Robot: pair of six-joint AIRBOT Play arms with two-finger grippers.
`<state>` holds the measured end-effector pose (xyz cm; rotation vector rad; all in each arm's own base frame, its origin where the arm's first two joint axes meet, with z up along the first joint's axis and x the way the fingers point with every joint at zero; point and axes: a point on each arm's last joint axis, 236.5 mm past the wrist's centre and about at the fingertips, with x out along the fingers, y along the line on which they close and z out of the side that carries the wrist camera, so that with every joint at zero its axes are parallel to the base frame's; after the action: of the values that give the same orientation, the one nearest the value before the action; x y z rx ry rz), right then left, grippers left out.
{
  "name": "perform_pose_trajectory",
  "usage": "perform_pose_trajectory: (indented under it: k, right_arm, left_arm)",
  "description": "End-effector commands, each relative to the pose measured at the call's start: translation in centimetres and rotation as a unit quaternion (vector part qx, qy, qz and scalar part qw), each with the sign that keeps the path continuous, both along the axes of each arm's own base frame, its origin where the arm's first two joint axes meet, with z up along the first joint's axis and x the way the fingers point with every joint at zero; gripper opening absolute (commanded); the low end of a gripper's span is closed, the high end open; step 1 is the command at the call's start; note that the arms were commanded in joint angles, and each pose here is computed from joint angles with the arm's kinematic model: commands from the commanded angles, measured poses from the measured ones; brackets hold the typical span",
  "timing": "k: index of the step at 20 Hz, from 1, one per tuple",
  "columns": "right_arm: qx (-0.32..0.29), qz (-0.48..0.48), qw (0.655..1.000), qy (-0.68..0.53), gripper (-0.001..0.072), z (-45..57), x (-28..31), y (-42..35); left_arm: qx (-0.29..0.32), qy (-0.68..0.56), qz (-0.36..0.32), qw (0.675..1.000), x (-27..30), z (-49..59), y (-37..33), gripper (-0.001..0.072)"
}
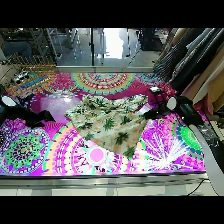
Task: Fold the clothes and pants, and hang the long-sleeved shirts on hangers.
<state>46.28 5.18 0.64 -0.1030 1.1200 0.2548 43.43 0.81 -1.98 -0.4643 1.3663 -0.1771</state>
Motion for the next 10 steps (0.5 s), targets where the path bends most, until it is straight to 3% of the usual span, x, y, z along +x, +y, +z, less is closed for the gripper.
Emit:
perform_pose_trajectory:
  k: [1, 6, 7, 8, 9, 10]
  right_arm:
    - [0.011, -0.073, 0.993, -0.092, 0.0008, -0.5, 6.1, -4.0]
    - [0.029, -0.172, 0.98, -0.092, 0.001, -3.3, 9.2, -10.3]
    - [0.047, -0.202, 0.975, -0.084, 0.0093, -2.5, 9.0, -11.8]
    - [0.072, -0.221, 0.97, -0.066, 0.0348, -1.7, 8.4, -12.8]
    - [0.103, -0.226, 0.968, -0.033, 0.0534, -1.4, 6.9, -13.2]
    - [0.133, -0.215, 0.968, 0.007, 0.0512, -1.6, 4.9, -13.1]
  left_arm:
    - [-0.017, -0.001, 0.008, 1.0, 0.4, 0.3, -1.2, 0.0663]
    - [-0.074, -0.053, 0.037, 0.995, 3.3, 2.2, -4.0, 0.0663]
    - [-0.071, -0.066, 0.049, 0.994, 4.1, 2.2, -4.0, 0.0663]
    - [-0.069, -0.076, 0.056, 0.993, 4.8, 2.3, -4.2, 0.0663]
    - [-0.067, -0.077, 0.053, 0.993, 5.0, 1.9, -4.6, 0.0667]
    - [-0.067, -0.071, 0.048, 0.994, 5.0, 1.3, -5.1, 0.0704]
